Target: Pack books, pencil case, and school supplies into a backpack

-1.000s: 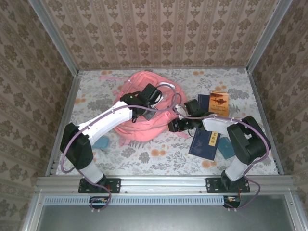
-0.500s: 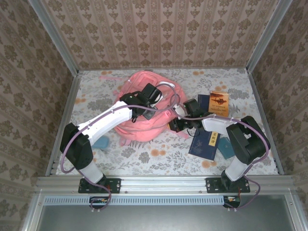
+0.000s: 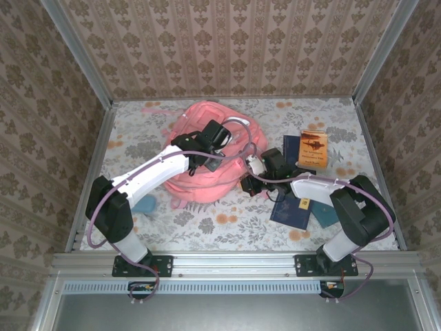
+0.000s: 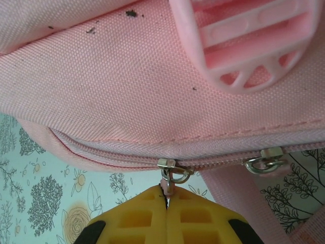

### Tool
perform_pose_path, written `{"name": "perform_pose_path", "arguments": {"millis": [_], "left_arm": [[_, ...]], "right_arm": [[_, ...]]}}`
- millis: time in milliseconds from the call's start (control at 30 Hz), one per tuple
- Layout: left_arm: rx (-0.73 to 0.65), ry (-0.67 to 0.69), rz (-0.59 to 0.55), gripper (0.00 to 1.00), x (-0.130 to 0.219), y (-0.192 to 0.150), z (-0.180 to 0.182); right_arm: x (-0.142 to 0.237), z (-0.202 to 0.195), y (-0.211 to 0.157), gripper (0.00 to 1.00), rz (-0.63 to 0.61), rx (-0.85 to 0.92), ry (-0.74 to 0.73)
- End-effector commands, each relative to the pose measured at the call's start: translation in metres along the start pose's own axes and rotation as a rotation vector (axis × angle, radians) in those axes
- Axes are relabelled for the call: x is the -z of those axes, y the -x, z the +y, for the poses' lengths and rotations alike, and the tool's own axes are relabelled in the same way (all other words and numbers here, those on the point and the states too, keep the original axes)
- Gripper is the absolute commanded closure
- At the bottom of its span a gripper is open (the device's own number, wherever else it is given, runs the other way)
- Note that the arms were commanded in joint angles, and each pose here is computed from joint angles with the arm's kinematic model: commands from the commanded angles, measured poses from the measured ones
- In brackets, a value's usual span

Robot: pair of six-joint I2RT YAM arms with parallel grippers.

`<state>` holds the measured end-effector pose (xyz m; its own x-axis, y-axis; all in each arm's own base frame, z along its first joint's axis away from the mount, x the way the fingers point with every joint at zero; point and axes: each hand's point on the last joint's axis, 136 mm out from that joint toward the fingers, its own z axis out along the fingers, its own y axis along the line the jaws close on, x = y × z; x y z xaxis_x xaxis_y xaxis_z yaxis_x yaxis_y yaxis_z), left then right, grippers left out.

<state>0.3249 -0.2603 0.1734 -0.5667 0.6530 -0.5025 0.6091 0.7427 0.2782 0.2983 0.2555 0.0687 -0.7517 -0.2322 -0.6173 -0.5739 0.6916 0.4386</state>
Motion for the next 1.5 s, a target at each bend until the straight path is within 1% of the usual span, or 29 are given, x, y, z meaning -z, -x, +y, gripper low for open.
{"name": "perform_pose_path", "arguments": {"millis": [0,200,400,467,567,667,700,733,800,833,900,933,1000,1067,1167,1267,1333,1367,1467], "left_arm": [[0.101,0.027,-0.143,0.92,0.025,0.03,0.018],[0.128,0.005,-0.16,0.92,0.024,0.035,0.018],[0.15,-0.027,-0.156,0.92,0.015,0.035,0.011],[0.152,-0.026,-0.15,0.92,0.013,0.033,0.01],[0.16,-0.013,-0.132,0.92,0.009,0.026,0.015],[0.167,-0.024,-0.143,0.92,0.012,0.023,0.018],[0.171,-0.03,-0.15,0.92,0.014,0.023,0.018],[0.175,-0.038,-0.158,0.92,0.015,0.023,0.018],[0.181,-0.047,-0.171,0.92,0.017,0.023,0.018],[0.187,-0.051,-0.175,0.92,0.017,0.023,0.019],[0.196,-0.055,-0.181,0.92,0.017,0.023,0.02],[0.199,-0.057,-0.184,0.92,0.017,0.023,0.02],[0.206,-0.062,-0.185,0.92,0.017,0.024,0.02],[0.213,-0.065,-0.189,0.92,0.018,0.024,0.02],[0.216,-0.073,-0.189,0.92,0.018,0.024,0.018],[0.218,-0.078,-0.191,0.92,0.019,0.024,0.018],[0.219,-0.084,-0.192,0.92,0.019,0.024,0.017],[0.219,-0.09,-0.196,0.92,0.021,0.024,0.016],[0.221,-0.109,-0.204,0.92,0.022,0.026,0.013]], "right_arm": [[0.003,0.014,0.009,1.0,-0.045,0.055,0.007],[-0.008,0.052,-0.001,1.0,-0.008,0.151,0.081],[-0.017,0.084,-0.003,1.0,-0.023,0.184,0.152],[-0.016,0.084,-0.001,1.0,-0.036,0.169,0.146],[-0.006,0.071,0.001,0.99,-0.072,0.129,0.077],[0.013,0.051,0.002,0.82,-0.112,0.042,-0.003],[0.023,0.048,0.006,0.73,-0.133,-0.001,-0.015],[0.033,0.043,0.01,0.61,-0.155,-0.052,-0.034],[0.05,0.035,0.015,0.48,-0.192,-0.157,-0.06],[0.058,0.03,0.019,0.39,-0.219,-0.218,-0.082],[0.072,0.012,0.024,0.31,-0.277,-0.39,-0.132],[0.075,0.007,0.025,0.29,-0.293,-0.491,-0.125],[0.073,0.005,0.029,0.28,-0.295,-0.653,-0.06],[0.069,0.003,0.032,0.28,-0.284,-0.783,-0.036],[0.058,0.01,0.046,0.3,-0.276,-0.911,0.047],[0.049,0.02,0.067,0.33,-0.279,-0.952,0.138],[0.036,0.022,0.073,0.36,-0.259,-0.954,0.164],[0.033,0.025,0.077,0.4,-0.259,-0.949,0.181],[0.023,0.03,0.079,0.48,-0.233,-0.954,0.202]]}}
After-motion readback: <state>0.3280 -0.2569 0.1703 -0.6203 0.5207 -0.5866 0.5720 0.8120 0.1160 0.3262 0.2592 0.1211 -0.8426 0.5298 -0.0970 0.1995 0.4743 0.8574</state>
